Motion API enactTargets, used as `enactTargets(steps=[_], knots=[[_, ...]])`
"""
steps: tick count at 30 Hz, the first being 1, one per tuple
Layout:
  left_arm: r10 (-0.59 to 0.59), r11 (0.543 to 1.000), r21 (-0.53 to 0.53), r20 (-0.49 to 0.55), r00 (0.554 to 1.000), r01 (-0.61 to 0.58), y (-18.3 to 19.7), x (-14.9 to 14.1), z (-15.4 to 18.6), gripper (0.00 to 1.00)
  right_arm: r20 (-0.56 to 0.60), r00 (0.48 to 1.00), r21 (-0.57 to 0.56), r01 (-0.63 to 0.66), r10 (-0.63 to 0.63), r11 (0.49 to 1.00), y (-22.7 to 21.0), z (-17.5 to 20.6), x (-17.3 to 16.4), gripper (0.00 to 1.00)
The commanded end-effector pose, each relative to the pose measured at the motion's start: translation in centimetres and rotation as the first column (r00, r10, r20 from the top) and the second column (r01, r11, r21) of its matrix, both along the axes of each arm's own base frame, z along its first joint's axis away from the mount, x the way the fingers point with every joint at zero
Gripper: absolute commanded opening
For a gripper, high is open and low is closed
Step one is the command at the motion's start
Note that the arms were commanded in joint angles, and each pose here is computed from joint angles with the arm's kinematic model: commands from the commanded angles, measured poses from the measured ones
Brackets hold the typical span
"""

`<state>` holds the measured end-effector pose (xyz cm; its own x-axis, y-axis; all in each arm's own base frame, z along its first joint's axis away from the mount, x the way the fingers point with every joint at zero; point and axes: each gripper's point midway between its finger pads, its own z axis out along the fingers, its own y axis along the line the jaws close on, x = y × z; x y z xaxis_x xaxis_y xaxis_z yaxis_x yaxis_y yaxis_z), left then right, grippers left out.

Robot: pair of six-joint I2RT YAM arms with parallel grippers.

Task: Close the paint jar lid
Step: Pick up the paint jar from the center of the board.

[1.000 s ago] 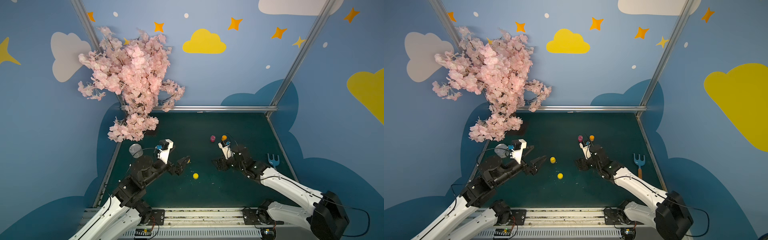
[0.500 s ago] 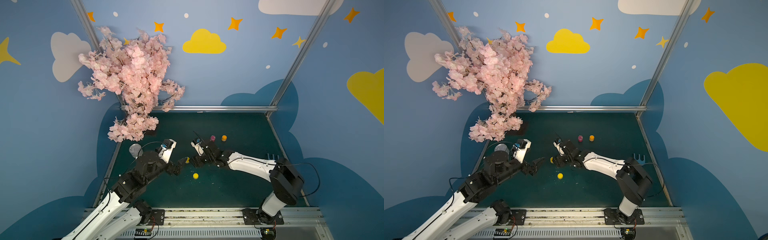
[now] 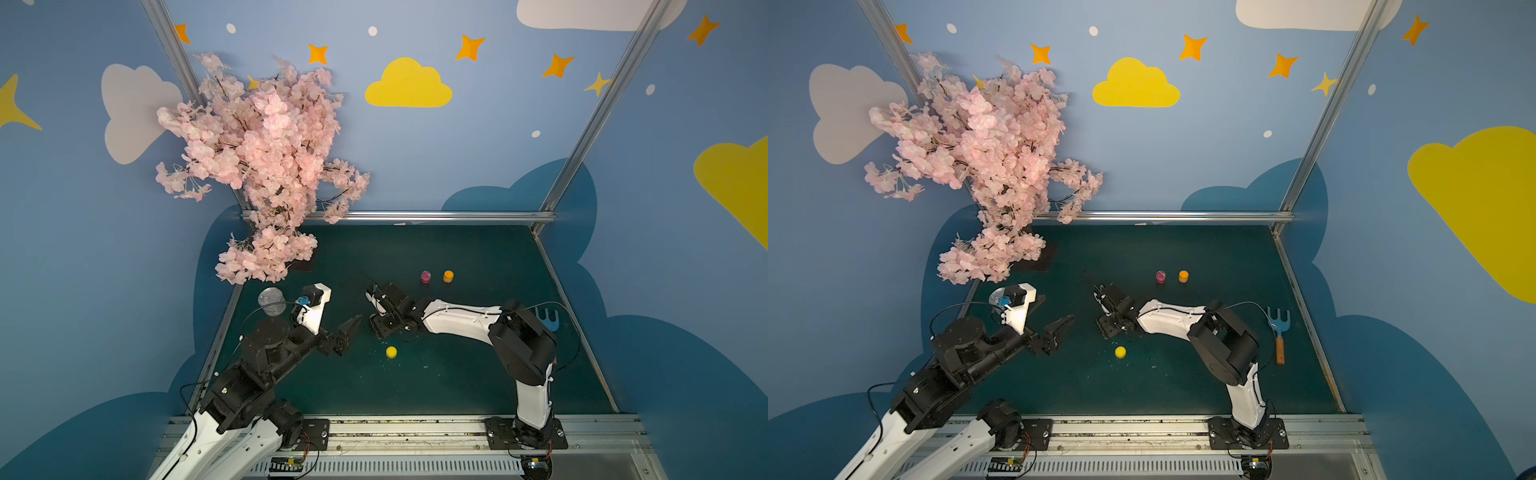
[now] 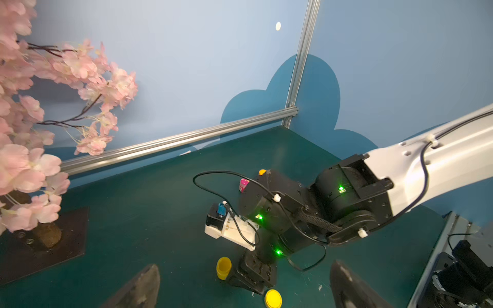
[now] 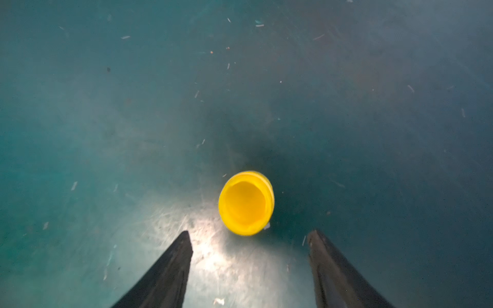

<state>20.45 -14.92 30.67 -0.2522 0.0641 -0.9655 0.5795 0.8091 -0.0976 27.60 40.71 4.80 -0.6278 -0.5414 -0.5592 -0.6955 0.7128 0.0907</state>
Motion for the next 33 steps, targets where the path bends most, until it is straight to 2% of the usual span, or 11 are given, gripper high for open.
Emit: enactTargets(steps=[1, 11, 25, 33], knots=[[-0.041, 0.999, -0.011, -0.016, 0.999, 0.040, -0.7, 0.1, 0.0, 0.97, 0.028, 0.999, -0.015, 0.027, -0.026, 1.000, 0.5, 0.0, 0.6, 0.65], [-0.040, 0.998, -0.044, -0.009, 0.999, 0.040, -0.5, 0.2, 0.3, 0.97, 0.036, 0.999, -0.007, 0.021, -0.021, 1.000, 1.8, -0.7, 1.2, 0.51], [-0.040, 0.997, -0.074, -0.016, 0.999, 0.039, -0.3, 0.7, 0.3, 0.98, 0.046, 0.999, -0.019, 0.017, -0.016, 1.000, 2.0, -0.7, 1.4, 0.24], [-0.036, 0.997, -0.069, -0.011, 0.999, 0.036, -0.2, 0.8, 0.3, 0.98, 0.071, 0.997, -0.047, 0.025, -0.022, 0.999, 0.9, -0.3, 1.6, 0.20]])
